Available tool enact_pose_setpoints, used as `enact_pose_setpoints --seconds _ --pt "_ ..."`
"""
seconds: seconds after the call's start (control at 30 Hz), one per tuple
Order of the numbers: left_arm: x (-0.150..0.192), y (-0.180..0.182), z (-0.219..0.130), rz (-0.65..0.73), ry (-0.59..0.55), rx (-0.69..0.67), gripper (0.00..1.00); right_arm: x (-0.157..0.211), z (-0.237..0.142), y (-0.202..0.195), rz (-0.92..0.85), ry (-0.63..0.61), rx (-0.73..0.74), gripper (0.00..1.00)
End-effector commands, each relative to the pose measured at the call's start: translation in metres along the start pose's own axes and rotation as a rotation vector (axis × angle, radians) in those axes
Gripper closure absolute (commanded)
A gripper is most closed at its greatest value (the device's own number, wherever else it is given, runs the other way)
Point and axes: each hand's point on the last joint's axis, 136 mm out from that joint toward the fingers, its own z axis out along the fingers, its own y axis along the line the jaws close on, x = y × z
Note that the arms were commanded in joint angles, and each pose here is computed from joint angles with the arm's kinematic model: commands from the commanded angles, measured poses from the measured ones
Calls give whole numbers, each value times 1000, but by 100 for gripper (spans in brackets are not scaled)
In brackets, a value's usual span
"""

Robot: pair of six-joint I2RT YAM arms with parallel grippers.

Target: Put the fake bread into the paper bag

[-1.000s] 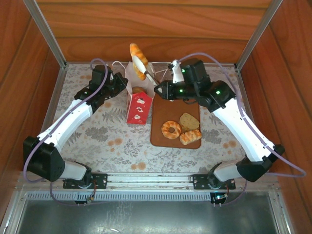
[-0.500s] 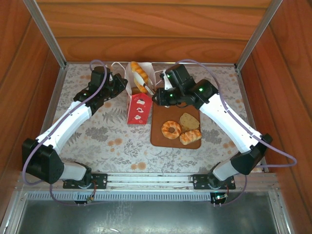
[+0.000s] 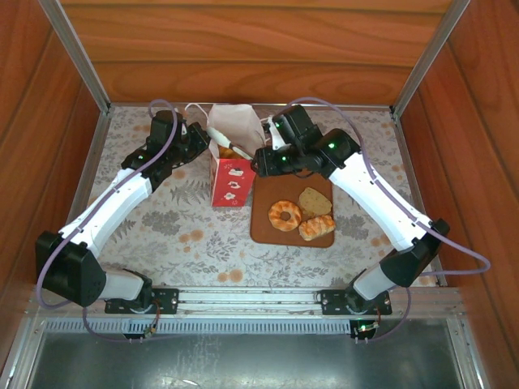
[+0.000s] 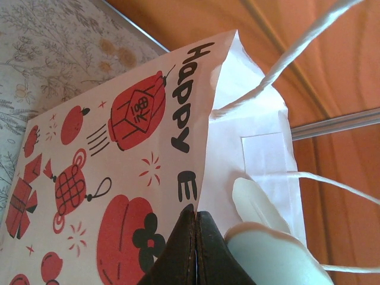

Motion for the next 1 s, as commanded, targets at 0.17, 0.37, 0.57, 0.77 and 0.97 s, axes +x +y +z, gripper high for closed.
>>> enact_pose_setpoints --seconds 0.17,0.37,0.57,0.77,0.97 --pt "-5 -4 -14 25 -22 20 87 -27 -37 10 -60 -113 -20 47" --pt "-11 -3 -26 31 -42 16 74 -36 -55 0 -69 -149 17 54" --pt "-18 -4 -41 44 -70 25 54 -55 -82 3 -83 -230 -6 55" --pt "-26 -7 -59 66 -104 46 33 -70 -124 -6 -91 -308 27 55" --pt "-36 9 -76 68 -156 14 22 -54 -146 -45 -51 -292 169 55"
